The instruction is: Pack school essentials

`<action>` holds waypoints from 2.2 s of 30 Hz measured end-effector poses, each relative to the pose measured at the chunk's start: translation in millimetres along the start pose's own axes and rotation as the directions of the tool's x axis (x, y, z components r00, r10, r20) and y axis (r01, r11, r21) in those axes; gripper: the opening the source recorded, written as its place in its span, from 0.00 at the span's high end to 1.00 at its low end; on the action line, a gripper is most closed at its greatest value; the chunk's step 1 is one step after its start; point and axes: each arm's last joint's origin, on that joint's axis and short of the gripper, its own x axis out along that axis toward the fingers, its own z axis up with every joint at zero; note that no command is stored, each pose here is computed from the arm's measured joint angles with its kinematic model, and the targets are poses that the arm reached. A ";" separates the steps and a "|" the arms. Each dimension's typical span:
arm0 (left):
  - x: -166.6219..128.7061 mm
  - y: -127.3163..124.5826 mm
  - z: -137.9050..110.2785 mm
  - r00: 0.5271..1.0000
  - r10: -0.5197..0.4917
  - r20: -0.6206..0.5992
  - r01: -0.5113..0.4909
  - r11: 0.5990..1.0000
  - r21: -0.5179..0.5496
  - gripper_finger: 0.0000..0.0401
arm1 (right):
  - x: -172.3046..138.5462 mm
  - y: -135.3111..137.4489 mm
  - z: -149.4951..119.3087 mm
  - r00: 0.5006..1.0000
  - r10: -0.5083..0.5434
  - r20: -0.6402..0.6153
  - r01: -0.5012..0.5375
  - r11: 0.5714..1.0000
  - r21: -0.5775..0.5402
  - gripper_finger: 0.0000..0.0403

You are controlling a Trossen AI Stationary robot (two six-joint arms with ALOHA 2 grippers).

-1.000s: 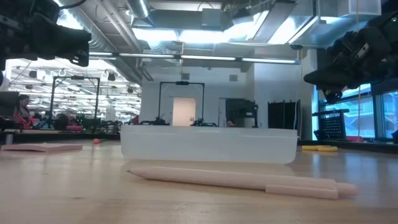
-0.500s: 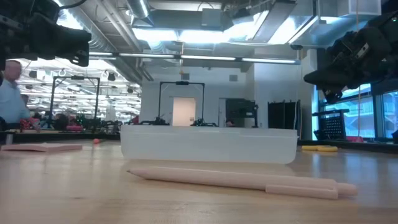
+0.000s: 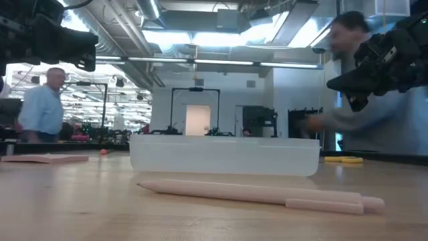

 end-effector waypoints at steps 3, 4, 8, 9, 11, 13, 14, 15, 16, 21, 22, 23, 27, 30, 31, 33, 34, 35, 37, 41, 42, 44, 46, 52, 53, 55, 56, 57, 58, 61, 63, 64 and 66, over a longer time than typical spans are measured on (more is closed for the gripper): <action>0.0 0.0 0.0 1.000 0.000 0.000 0.000 1.000 0.001 0.93 | 0.0 0.0 0.0 1.000 0.000 0.000 0.000 1.000 -0.013 0.96; 0.0 0.1 0.1 1.000 0.003 0.001 -0.003 1.000 0.001 0.93 | 0.0 0.0 0.0 1.000 0.001 0.000 -0.001 1.000 -0.021 0.96; -1.0 3.7 6.3 0.992 0.121 0.021 -0.121 0.993 -0.003 0.93 | 0.0 0.4 1.2 1.000 0.005 0.012 -0.004 0.999 -0.046 0.96; -2.0 4.5 12.3 0.988 0.149 0.037 -0.149 0.989 -0.012 0.93 | 0.0 0.9 2.1 1.000 0.012 0.019 -0.011 0.998 -0.062 0.96; -4.4 5.1 28.4 0.982 0.173 0.076 -0.172 0.985 -0.020 0.93 | -0.1 2.3 3.4 0.998 0.051 0.024 -0.049 0.994 -0.098 0.96; -6.7 5.3 43.5 0.981 0.179 0.079 -0.179 0.984 -0.013 0.93 | -0.3 4.5 5.6 0.994 0.104 0.036 -0.099 0.986 -0.136 0.96; -7.7 5.3 51.9 0.981 0.180 0.076 -0.180 0.984 -0.009 0.93 | -0.6 6.0 7.5 0.990 0.136 0.047 -0.127 0.980 -0.152 0.96; -9.0 5.4 61.0 0.981 0.182 0.070 -0.182 0.983 -0.008 0.93 | -0.9 7.4 9.5 0.984 0.165 0.061 -0.153 0.974 -0.170 0.96; -9.7 5.7 69.8 0.981 0.187 0.058 -0.187 0.982 -0.010 0.93 | -1.4 9.0 11.8 0.978 0.196 0.077 -0.178 0.965 -0.190 0.96; -1.5 9.7 100.1 0.973 0.210 -0.096 -0.216 0.975 -0.059 0.93 | -5.9 18.9 31.7 0.953 0.285 0.103 -0.252 0.934 -0.252 0.96; 2.5 10.9 106.3 0.970 0.208 -0.124 -0.217 0.974 -0.062 0.93 | -7.4 21.5 37.7 0.952 0.290 0.099 -0.256 0.930 -0.264 0.96; 7.0 12.3 111.1 0.965 0.205 -0.161 -0.218 0.974 -0.064 0.93 | -9.3 24.3 44.4 0.952 0.290 0.093 -0.255 0.926 -0.279 0.96; 30.1 18.8 127.6 0.932 0.192 -0.308 -0.227 0.970 -0.084 0.93 | -19.6 37.4 74.8 0.960 0.274 0.051 -0.245 0.919 -0.308 0.96; 47.2 23.4 135.5 0.879 0.173 -0.444 -0.253 0.959 -0.128 0.93 | -26.5 45.4 95.1 0.975 0.220 -0.012 -0.214 0.935 -0.283 0.96; 52.8 24.9 136.5 0.853 0.165 -0.495 -0.270 0.951 -0.149 0.93 | -28.2 47.5 101.6 0.980 0.195 -0.034 -0.197 0.943 -0.268 0.96; 62.2 27.3 137.8 0.794 0.146 -0.590 -0.316 0.928 -0.197 0.93 | -30.8 51.5 113.4 0.985 0.157 -0.077 -0.172 0.955 -0.242 0.96; 66.2 28.3 138.0 0.763 0.135 -0.632 -0.341 0.915 -0.216 0.93 | -31.4 53.0 118.6 0.985 0.140 -0.100 -0.160 0.960 -0.231 0.96; 69.8 29.1 139.2 0.736 0.126 -0.665 -0.367 0.900 -0.234 0.93 | -31.6 54.5 123.9 0.985 0.125 -0.123 -0.150 0.964 -0.220 0.96; 76.8 29.9 140.1 0.682 0.106 -0.723 -0.410 0.875 -0.259 0.93 | -30.8 56.7 132.1 0.979 0.106 -0.172 -0.139 0.971 -0.193 0.96; 88.4 27.6 140.8 0.578 0.049 -0.815 -0.484 0.825 -0.294 0.93 | -24.7 58.0 142.8 0.955 0.078 -0.286 -0.116 0.986 -0.120 0.96; 89.8 26.5 140.6 0.552 0.037 -0.833 -0.511 0.805 -0.303 0.93 | -22.7 57.9 144.6 0.947 0.072 -0.312 -0.106 0.990 -0.094 0.96; 91.9 24.3 137.8 0.496 0.016 -0.868 -0.573 0.758 -0.313 0.93 | -19.0 57.5 147.4 0.932 0.062 -0.357 -0.088 0.995 -0.056 0.96; 92.9 22.3 134.2 0.454 0.001 -0.891 -0.631 0.706 -0.321 0.93 | -14.8 56.0 147.4 0.910 0.053 -0.410 -0.070 0.997 -0.028 0.96; 94.4 19.4 125.5 0.404 -0.038 -0.914 -0.710 0.617 -0.339 0.93 | -4.1 51.2 142.6 0.835 0.037 -0.550 0.013 0.996 0.085 0.96; 95.3 19.6 125.9 0.414 -0.035 -0.910 -0.707 0.617 -0.345 0.93 | -2.2 50.5 141.6 0.827 0.036 -0.561 0.026 0.994 0.103 0.96; 98.2 20.2 127.3 0.443 -0.028 -0.896 -0.699 0.614 -0.365 0.93 | 1.0 49.9 140.8 0.819 0.039 -0.572 0.024 0.994 0.103 0.96; 100.1 20.6 128.2 0.463 -0.025 -0.886 -0.697 0.608 -0.381 0.93 | 1.8 49.9 140.5 0.817 0.041 -0.575 0.015 0.996 0.092 0.96; 101.6 20.9 129.2 0.480 -0.022 -0.877 -0.696 0.599 -0.396 0.93 | 2.0 50.2 140.5 0.817 0.042 -0.575 0.009 0.996 0.087 0.96; 102.5 21.1 129.7 0.490 -0.019 -0.872 -0.693 0.599 -0.402 0.93 | 2.1 50.6 140.6 0.818 0.045 -0.574 0.005 0.996 0.084 0.96; 105.3 22.0 131.4 0.518 -0.002 -0.856 -0.678 0.609 -0.412 0.93 | 2.0 51.7 140.8 0.820 0.051 -0.571 -0.009 0.997 0.075 0.96; 104.8 22.5 131.2 0.512 0.016 -0.859 -0.688 0.606 -0.399 0.93 | 1.8 52.5 141.0 0.821 0.054 -0.569 -0.025 0.998 0.060 0.96; 104.4 22.5 130.8 0.507 0.018 -0.862 -0.693 0.602 -0.396 0.93 | 1.9 52.6 141.2 0.822 0.055 -0.567 -0.028 0.998 0.057 0.96; 103.8 22.4 130.4 0.501 0.016 -0.865 -0.708 0.583 -0.399 0.94 | 2.4 52.7 141.8 0.826 0.056 -0.561 -0.031 0.998 0.054 0.96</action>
